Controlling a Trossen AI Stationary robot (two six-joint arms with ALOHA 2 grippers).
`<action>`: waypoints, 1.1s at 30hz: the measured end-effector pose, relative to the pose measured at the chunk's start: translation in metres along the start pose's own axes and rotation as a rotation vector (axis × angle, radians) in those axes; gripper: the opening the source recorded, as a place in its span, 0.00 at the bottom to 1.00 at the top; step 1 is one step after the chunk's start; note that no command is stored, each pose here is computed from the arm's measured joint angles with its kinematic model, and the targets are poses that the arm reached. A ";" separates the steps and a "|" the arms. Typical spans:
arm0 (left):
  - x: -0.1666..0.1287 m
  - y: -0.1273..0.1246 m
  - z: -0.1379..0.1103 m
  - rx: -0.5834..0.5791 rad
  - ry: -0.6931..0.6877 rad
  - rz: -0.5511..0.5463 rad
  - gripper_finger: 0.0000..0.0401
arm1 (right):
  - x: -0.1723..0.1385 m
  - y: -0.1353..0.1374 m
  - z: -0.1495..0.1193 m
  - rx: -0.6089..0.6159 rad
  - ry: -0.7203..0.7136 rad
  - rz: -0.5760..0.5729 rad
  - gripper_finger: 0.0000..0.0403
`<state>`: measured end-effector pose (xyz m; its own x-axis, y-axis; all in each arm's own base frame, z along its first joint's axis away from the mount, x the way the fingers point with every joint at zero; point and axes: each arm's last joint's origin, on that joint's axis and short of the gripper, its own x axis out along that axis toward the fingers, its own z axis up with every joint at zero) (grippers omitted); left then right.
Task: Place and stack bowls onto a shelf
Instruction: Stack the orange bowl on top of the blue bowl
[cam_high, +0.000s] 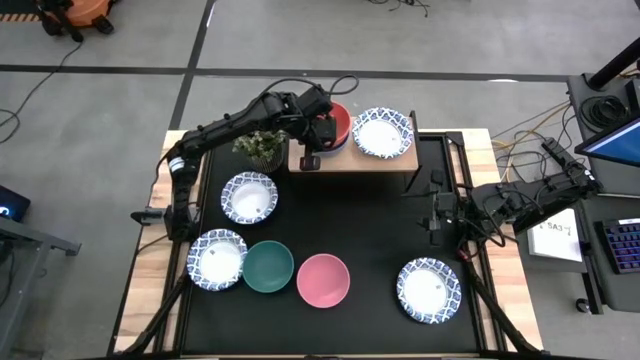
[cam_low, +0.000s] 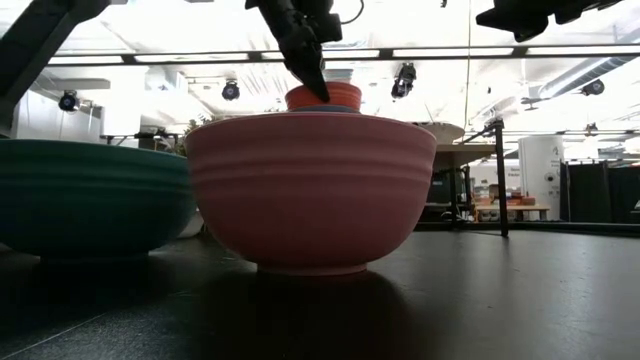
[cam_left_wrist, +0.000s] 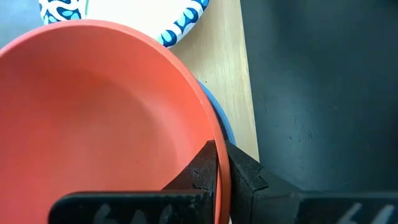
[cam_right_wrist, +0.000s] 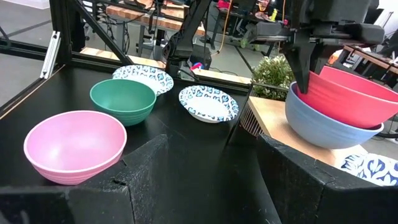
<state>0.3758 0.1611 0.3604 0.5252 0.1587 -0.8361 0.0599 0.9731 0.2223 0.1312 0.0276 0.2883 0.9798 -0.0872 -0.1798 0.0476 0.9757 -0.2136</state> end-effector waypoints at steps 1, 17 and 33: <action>0.000 0.000 0.000 0.000 0.000 0.001 0.00 | 0.000 0.000 0.000 0.001 0.000 0.000 0.58; 0.000 0.000 0.000 -0.003 0.000 0.002 0.19 | 0.000 0.000 0.000 0.000 0.000 0.000 0.58; -0.064 0.004 0.013 -0.033 -0.126 -0.001 0.22 | 0.000 0.000 0.000 0.010 0.000 0.000 0.58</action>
<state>0.3540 0.1528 0.4213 0.6278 0.1378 -0.7661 0.0338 0.9784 0.2037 0.1312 0.0276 0.2884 0.9799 -0.0872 -0.1795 0.0496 0.9777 -0.2040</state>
